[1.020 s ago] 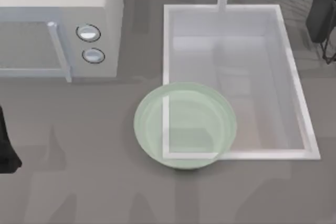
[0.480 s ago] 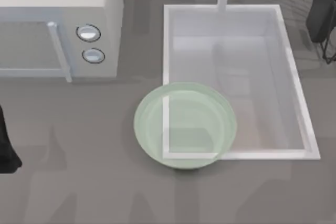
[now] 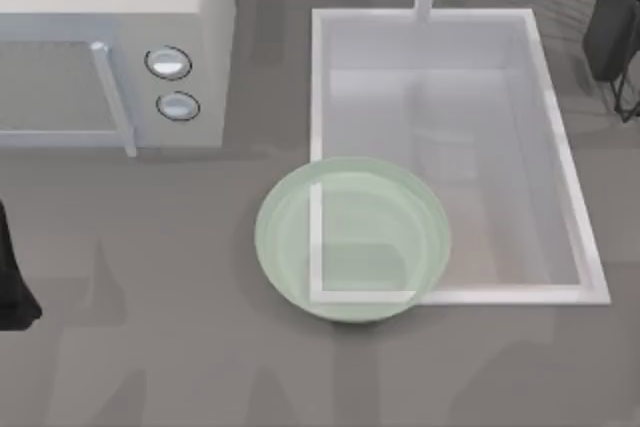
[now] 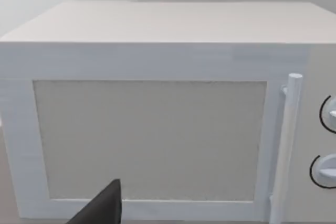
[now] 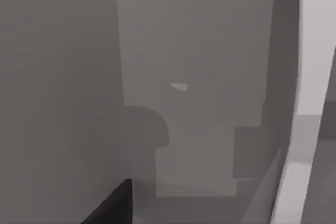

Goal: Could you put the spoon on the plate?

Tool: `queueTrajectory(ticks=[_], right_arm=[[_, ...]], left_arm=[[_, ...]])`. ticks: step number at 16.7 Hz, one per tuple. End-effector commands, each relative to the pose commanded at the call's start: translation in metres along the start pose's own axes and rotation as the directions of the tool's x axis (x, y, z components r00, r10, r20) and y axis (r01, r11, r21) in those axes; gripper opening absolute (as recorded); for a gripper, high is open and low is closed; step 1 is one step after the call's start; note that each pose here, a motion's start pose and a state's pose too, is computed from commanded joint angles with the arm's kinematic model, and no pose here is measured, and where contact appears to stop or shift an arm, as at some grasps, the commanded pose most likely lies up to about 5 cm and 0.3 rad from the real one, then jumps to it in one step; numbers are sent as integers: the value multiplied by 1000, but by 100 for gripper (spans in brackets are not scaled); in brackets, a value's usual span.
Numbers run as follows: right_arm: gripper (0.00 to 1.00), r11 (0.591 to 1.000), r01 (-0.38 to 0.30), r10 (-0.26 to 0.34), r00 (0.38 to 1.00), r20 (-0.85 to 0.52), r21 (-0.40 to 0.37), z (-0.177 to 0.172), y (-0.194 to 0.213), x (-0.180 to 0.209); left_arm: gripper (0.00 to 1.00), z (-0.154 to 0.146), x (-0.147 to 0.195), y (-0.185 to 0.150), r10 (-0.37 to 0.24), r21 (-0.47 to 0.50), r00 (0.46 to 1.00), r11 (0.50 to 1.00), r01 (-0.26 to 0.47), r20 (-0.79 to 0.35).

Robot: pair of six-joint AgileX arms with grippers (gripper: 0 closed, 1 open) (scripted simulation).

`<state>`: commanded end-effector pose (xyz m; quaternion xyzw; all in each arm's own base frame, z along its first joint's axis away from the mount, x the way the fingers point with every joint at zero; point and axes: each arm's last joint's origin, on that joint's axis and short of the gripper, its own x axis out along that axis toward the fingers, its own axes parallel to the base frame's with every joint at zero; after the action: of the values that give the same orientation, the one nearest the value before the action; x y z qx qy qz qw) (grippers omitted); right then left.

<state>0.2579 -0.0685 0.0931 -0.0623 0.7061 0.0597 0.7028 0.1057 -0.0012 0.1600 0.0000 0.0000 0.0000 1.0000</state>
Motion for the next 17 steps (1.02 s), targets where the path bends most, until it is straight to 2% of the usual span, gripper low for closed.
queueTrajectory(ticks=[4,5,9,17], right_arm=[[0,1000,0,0,1000,0,0,0,0,0],[0,1000,-3,3,999,38,2,1,0,-22],[0,1000,1,-1,999,46,2,6,-3,-40],[0,1000,-5,5,999,34,2,1,0,-119]], left_arm=[[100,0,0,0,0,0,1000,1000,0,0],[100,0,0,0,0,0,1000,1000,0,0],[100,0,0,0,0,0,1000,1000,0,0],[100,0,0,0,0,0,1000,1000,0,0]])
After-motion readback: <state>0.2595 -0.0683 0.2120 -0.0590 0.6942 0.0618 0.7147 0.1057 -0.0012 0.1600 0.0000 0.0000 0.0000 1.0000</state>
